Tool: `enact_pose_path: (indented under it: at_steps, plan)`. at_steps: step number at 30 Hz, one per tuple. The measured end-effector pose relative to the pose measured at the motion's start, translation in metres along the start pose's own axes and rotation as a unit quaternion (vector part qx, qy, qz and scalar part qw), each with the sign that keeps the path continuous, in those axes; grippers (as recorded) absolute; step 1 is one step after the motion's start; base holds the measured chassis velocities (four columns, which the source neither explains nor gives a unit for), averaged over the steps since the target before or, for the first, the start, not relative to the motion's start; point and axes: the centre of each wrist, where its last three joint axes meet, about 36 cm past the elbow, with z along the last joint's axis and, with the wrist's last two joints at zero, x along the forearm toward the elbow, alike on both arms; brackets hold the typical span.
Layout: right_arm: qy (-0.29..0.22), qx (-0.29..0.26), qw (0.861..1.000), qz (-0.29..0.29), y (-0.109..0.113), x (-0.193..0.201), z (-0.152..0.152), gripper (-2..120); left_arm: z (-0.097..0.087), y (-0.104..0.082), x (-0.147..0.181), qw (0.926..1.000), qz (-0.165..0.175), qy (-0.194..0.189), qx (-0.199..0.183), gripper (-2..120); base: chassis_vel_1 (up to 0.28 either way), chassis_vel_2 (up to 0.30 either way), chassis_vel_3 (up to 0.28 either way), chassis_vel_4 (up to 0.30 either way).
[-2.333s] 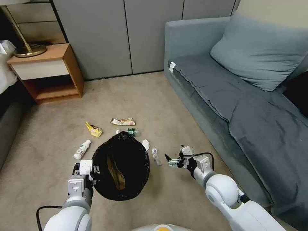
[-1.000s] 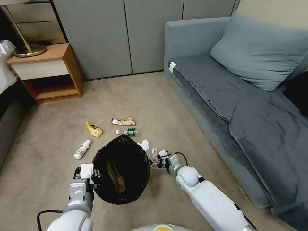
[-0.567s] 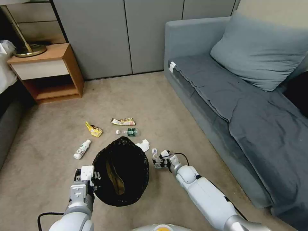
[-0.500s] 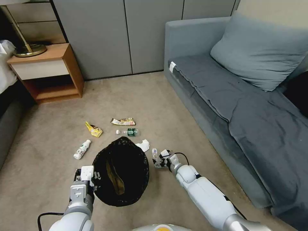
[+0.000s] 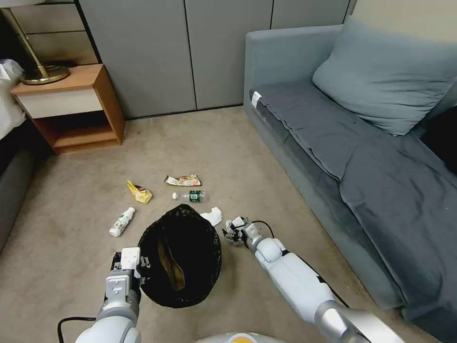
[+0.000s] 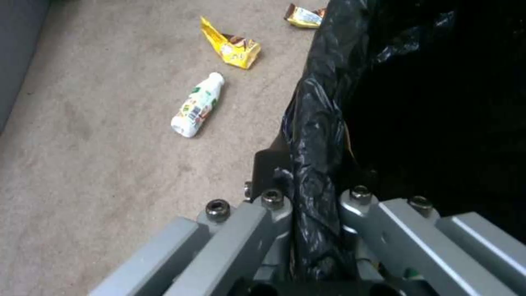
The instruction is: Pick up the trash bin, then pick up the garbage from the floor and place it into the trash bin.
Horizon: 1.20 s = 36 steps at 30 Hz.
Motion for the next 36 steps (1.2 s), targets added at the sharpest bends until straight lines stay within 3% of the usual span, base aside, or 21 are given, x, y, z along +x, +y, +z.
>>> enact_pose_path:
  at_steps: [1,8,10,18,28,36]
  plan:
    - [0.001,-0.001,1.0,-0.001,0.002,-0.002,0.003,63,0.0,0.0,0.0,1.0,0.0,0.0,0.0,3,0.0,0.0,0.0,0.0]
    - [0.006,-0.007,1.0,-0.003,0.008,-0.009,0.015,43,0.001,0.0,0.001,1.0,-0.001,0.0,0.0,3,0.0,0.0,0.0,0.0]
    - [0.007,-0.008,1.0,-0.006,0.013,-0.01,0.024,31,0.002,0.0,0.001,1.0,-0.001,0.001,0.0,3,0.0,0.0,0.0,0.0]
    - [0.005,-0.007,1.0,-0.001,0.007,-0.007,0.029,3,0.002,0.001,0.001,1.0,-0.001,0.0,0.0,3,0.0,0.0,0.0,0.0]
    - [-0.019,-0.006,1.0,0.018,-0.002,-0.004,0.02,0,0.0,0.002,0.0,1.0,0.0,-0.003,0.0,3,0.0,0.0,0.0,0.0]
    - [-0.102,-0.009,0.994,0.03,-0.004,0.025,-0.004,0,-0.001,0.003,-0.004,1.0,0.001,-0.005,-0.004,3,0.0,0.0,0.0,0.0]
